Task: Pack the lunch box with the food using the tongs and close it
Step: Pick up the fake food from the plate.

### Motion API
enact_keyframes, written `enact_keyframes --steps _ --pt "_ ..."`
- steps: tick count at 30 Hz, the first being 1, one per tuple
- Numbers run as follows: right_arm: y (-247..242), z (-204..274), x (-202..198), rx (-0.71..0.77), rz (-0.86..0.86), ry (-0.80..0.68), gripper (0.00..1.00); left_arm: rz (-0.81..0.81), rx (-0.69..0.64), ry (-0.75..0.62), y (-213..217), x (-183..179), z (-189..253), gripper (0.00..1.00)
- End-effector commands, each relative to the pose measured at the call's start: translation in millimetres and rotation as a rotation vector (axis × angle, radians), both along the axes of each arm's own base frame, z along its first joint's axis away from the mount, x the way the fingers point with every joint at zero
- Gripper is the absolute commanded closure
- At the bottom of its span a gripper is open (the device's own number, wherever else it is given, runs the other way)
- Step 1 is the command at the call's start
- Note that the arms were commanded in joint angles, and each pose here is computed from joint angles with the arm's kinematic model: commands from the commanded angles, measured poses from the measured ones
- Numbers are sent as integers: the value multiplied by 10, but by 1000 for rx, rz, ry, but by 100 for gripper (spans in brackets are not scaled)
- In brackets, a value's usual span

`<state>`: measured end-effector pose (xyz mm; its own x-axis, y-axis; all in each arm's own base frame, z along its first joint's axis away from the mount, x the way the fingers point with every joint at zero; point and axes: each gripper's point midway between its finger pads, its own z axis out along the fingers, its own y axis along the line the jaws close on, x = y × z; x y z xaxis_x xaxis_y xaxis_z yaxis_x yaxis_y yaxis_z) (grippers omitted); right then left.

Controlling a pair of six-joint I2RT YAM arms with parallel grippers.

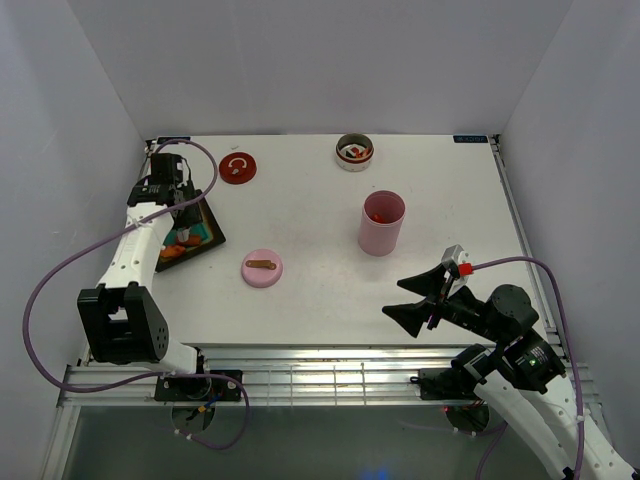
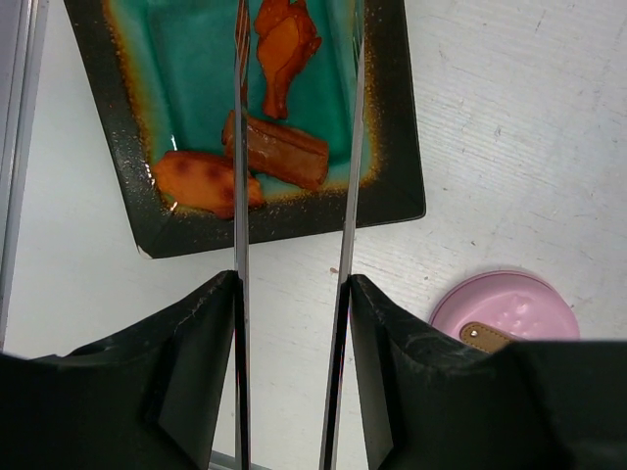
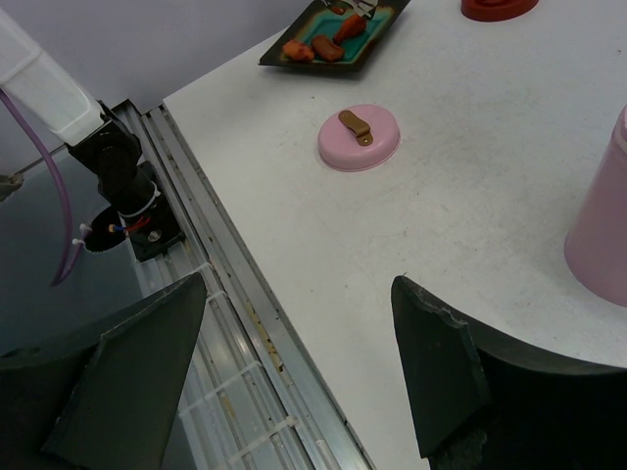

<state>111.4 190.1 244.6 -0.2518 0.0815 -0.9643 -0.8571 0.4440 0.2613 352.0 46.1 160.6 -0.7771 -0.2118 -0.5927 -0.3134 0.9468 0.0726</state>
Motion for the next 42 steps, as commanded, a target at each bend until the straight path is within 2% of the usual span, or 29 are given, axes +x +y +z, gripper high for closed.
enact_keyframes --steps 1,18,29,35,42 --pt "5 144 -11 25 8 -50 18 -10 -8 -68 -25 -11 221 41" --pt "-1 162 -16 28 6 -56 18 45 1 42 33 -92 -143 42" --pt "-2 140 3 25 -2 -50 18 68 4 91 98 -89 -313 46" --pt "3 131 8 25 -2 -47 18 53 -25 76 47 -52 -299 51" --pt "-1 137 12 27 -5 -50 18 37 -68 24 -34 25 -150 68"
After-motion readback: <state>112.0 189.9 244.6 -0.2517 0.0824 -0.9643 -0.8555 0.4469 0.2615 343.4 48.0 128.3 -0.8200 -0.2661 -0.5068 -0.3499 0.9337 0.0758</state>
